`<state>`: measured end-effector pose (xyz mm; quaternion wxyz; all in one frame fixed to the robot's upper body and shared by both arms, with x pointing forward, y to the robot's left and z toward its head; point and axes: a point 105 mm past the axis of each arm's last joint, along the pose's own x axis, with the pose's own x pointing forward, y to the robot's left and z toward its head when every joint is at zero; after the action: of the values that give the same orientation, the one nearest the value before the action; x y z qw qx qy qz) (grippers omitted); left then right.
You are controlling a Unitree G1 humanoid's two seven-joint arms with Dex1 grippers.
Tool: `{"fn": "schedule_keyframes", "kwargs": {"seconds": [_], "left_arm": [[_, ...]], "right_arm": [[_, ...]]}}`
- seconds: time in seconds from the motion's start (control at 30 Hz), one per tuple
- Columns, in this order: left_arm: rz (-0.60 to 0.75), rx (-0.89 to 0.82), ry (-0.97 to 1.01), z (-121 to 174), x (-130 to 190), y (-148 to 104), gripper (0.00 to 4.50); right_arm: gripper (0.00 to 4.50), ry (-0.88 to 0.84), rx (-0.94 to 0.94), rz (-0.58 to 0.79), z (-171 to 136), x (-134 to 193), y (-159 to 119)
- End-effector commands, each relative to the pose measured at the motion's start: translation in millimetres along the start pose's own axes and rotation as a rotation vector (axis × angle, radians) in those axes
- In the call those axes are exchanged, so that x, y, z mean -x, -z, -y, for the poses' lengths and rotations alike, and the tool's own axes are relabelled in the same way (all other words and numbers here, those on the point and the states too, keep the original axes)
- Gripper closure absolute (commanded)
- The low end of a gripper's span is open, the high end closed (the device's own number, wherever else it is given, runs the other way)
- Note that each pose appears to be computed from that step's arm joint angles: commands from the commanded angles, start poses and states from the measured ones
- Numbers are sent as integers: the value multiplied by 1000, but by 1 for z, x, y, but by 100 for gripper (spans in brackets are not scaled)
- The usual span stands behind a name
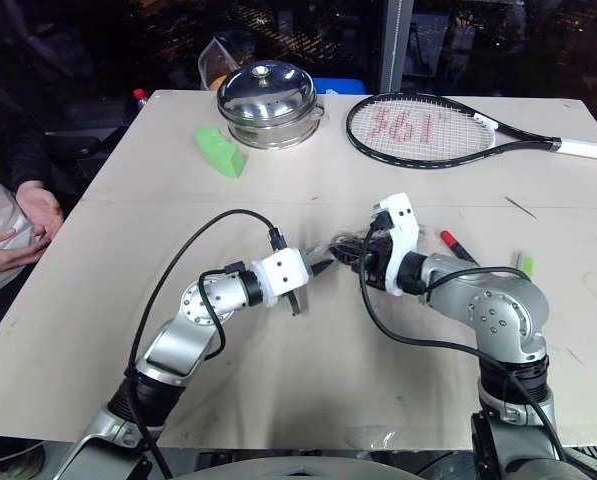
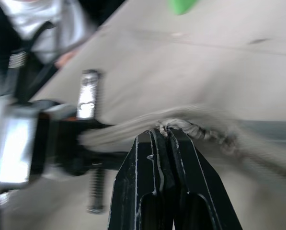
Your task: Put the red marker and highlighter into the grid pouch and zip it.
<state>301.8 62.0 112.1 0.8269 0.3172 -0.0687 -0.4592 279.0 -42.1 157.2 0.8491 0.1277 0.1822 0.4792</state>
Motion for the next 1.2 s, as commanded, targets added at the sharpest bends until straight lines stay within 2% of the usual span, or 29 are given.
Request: {"fn": "schedule_keyframes", "kwargs": {"seconds": [0.03,0.13,0.27,0.43,0.47,0.53,0.67,0.77,0.8,1.07,1.13,1.2], "left_arm": [[68,-18,-7,-3,1,-17,450],[65,-9,1,-2,5,-15,450],[75,4,9,-2,6,-16,450],[79,78,-5,-7,9,-16,450],[81,94,-6,-8,9,-16,450],[87,107,-1,-10,10,-17,450],[90,119,6,-11,12,-17,450],[90,120,10,-11,13,-17,450],[90,120,10,-11,13,-17,450],[93,98,33,-7,13,-18,450],[91,100,31,-7,14,-18,450],[82,119,12,-10,13,-16,450]], "right_arm": [[444,-124,34,30,-23,2,-8],[444,-159,36,25,-26,9,-7],[444,-73,45,28,-11,10,-6],[444,-59,93,22,-8,21,-1],[390,-42,123,19,-8,28,2],[339,26,196,-9,-5,41,11],[339,115,217,21,2,64,15],[429,144,194,74,4,76,9],[440,171,176,97,7,77,7],[440,205,73,219,19,64,-15],[440,197,79,165,19,70,-9],[440,150,143,22,11,83,12]]}}
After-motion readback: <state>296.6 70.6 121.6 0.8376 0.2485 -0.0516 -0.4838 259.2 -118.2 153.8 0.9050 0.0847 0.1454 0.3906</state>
